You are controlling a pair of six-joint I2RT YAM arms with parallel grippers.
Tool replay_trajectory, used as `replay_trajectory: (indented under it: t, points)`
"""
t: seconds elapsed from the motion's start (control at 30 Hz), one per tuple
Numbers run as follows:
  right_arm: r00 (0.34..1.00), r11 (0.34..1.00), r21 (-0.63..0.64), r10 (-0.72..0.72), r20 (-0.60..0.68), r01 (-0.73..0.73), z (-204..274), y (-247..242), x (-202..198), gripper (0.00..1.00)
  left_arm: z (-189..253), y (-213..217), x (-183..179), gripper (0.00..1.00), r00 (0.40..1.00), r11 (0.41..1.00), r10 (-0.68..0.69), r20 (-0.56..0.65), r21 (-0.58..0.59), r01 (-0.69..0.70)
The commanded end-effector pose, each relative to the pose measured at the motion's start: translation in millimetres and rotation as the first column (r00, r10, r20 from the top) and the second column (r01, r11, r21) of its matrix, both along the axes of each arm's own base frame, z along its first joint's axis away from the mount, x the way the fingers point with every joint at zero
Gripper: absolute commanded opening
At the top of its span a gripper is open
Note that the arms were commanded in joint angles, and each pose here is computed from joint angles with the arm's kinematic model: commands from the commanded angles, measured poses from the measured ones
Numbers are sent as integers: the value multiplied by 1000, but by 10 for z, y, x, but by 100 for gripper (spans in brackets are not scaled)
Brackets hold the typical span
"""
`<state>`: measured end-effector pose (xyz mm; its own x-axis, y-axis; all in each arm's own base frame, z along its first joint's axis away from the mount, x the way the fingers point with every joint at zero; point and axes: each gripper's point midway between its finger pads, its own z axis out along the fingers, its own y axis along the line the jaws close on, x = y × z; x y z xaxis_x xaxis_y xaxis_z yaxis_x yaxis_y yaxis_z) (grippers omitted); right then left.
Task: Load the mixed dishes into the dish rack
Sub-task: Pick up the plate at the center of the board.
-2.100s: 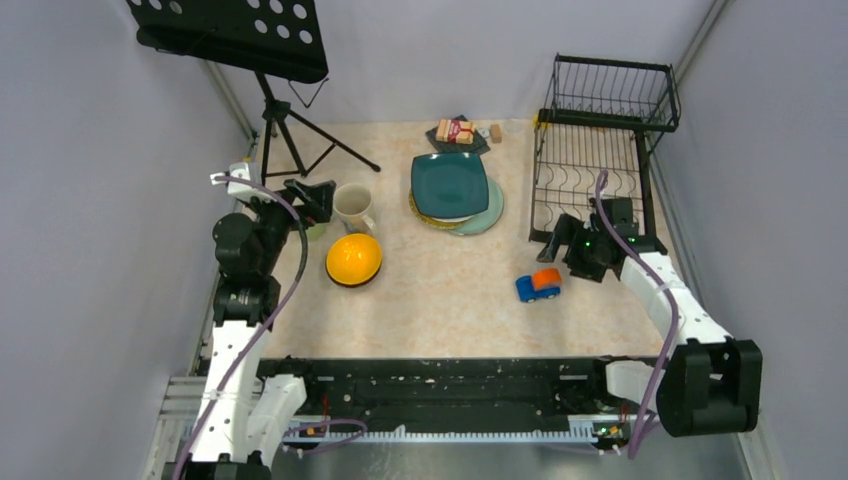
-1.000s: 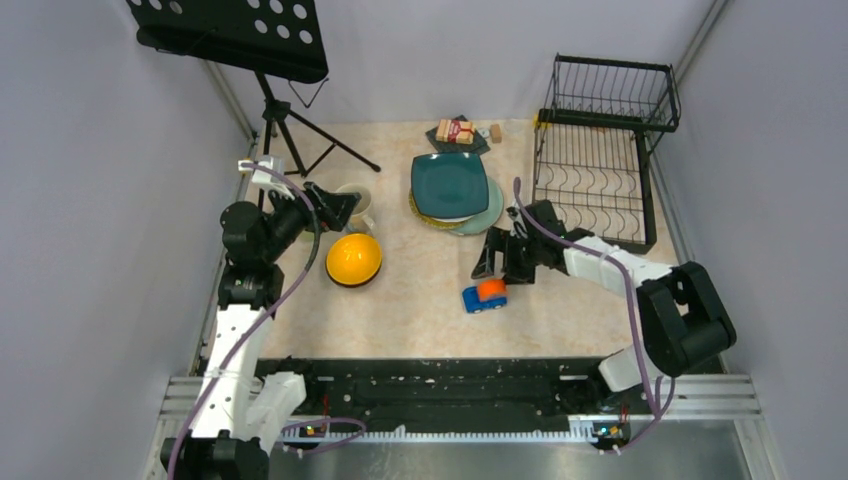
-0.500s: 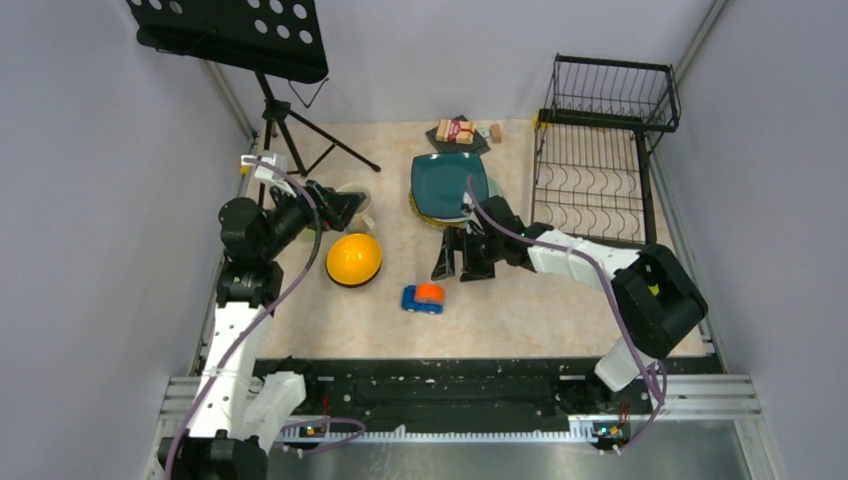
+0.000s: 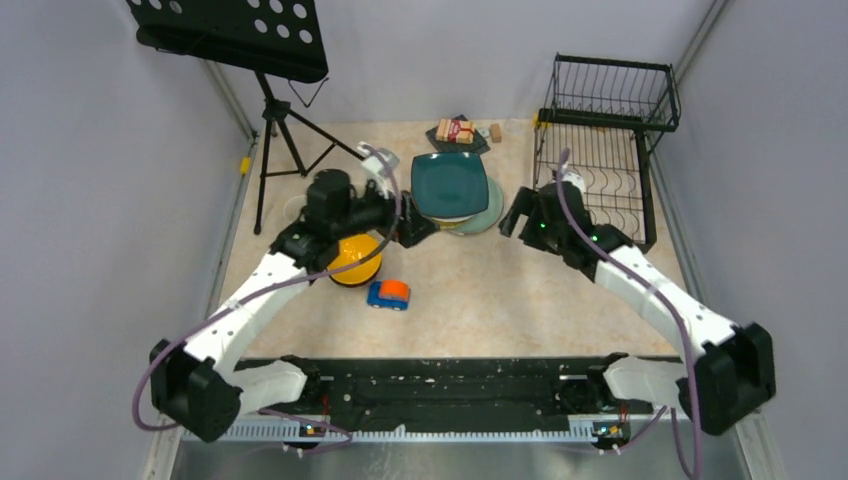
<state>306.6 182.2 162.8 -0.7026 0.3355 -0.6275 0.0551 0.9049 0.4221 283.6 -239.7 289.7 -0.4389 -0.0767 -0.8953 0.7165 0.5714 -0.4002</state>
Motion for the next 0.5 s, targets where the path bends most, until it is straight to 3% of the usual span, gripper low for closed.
replay_trajectory:
  t: [0.0,0.3,0.47]
  points:
    - [966,974,11,-228,124,228,243,-474,-27,87,-331,-386,-103,93,995,991,-70,-70,109,77]
    - [910,936,54,-351,222,347,498,-777,-132,86,-1280,-600,-117,91,965,961,63,-256,277,11]
    - [927,953,-55,-277,252,299,627,-875,-6,86,-1645,-351,-176,89,935,912,183,-303,407,-47]
